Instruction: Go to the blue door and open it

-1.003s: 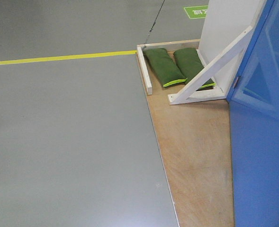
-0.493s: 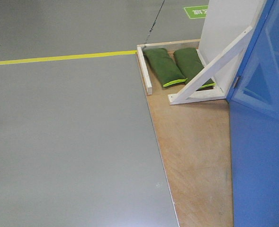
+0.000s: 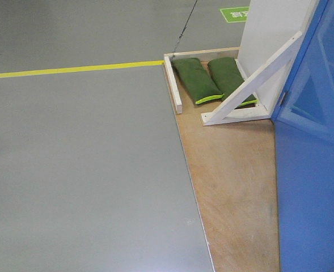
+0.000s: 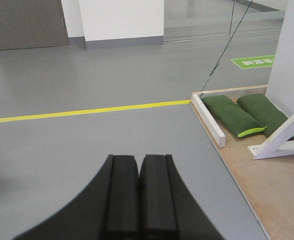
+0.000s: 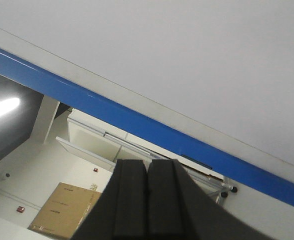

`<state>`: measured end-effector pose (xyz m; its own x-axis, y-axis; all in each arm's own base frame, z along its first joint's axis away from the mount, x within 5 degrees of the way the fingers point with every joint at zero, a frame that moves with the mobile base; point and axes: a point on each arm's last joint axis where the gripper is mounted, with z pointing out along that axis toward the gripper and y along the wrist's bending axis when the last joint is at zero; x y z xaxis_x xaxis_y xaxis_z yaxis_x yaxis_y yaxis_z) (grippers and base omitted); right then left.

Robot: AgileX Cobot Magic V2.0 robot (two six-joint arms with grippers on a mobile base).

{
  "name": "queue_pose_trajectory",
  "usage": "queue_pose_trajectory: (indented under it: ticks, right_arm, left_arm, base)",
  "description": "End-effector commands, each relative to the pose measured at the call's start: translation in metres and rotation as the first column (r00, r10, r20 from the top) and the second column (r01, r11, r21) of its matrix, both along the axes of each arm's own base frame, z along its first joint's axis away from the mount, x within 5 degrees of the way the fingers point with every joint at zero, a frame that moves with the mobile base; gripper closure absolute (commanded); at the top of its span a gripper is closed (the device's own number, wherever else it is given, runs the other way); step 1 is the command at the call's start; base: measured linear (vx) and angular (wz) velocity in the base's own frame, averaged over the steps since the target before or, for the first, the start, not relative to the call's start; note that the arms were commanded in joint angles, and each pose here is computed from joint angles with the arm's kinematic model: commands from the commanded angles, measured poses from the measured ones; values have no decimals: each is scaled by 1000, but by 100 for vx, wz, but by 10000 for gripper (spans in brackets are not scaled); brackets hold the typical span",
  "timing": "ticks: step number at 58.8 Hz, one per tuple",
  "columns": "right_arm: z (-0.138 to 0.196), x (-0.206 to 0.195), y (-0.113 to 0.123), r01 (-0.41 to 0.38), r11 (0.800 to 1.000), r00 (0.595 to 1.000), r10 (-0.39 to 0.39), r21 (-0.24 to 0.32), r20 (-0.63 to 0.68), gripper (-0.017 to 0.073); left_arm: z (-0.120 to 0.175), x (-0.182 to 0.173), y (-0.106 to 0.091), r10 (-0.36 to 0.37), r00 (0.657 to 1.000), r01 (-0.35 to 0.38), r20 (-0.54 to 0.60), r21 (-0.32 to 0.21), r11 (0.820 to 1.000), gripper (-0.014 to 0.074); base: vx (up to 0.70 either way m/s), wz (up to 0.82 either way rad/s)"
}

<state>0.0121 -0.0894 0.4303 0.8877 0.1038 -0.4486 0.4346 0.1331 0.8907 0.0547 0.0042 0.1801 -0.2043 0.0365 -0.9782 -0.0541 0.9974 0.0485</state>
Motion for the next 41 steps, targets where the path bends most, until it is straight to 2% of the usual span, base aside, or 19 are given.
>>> queue_pose_trajectory:
  ticks: [1, 10, 13, 17, 23, 37, 41]
  right_arm:
    - [10, -1, 0, 27, 999, 997, -26, -21, 71, 547]
    - [2, 3, 0, -44, 994, 956, 14, 96, 294, 547]
    - [1, 4, 0, -53, 992, 935, 10, 110, 355, 547]
    - [2, 3, 0, -49, 993, 918, 1, 110, 396, 547]
    - [2, 2, -1, -44, 994, 915, -2, 103, 404, 547]
    - [8, 9, 1, -114, 993, 923, 91, 41, 374, 547]
    - [9, 15, 2, -160, 987, 920, 141, 21, 366, 547]
  left_arm:
    - [17, 0, -1, -11, 992, 11, 123, -3, 1000, 521]
    - [17, 0, -1, -11, 992, 11, 123, -3, 1000, 521]
    - [17, 0, -1, -11, 992, 11, 123, -3, 1000, 521]
    - [17, 0, -1, -11, 992, 11, 123, -3, 1000, 521]
    - [17, 0, -1, -11, 992, 11, 123, -3, 1000, 521]
    - [17, 0, -1, -11, 992, 11, 123, -3, 1000, 521]
    - [17, 0, -1, -11, 992, 11, 123, -3, 1000, 521]
  base:
    - [0, 0]
    - [0, 0]
    - [0, 0]
    - [0, 0]
    - [0, 0]
    - [0, 0]
    - [0, 0]
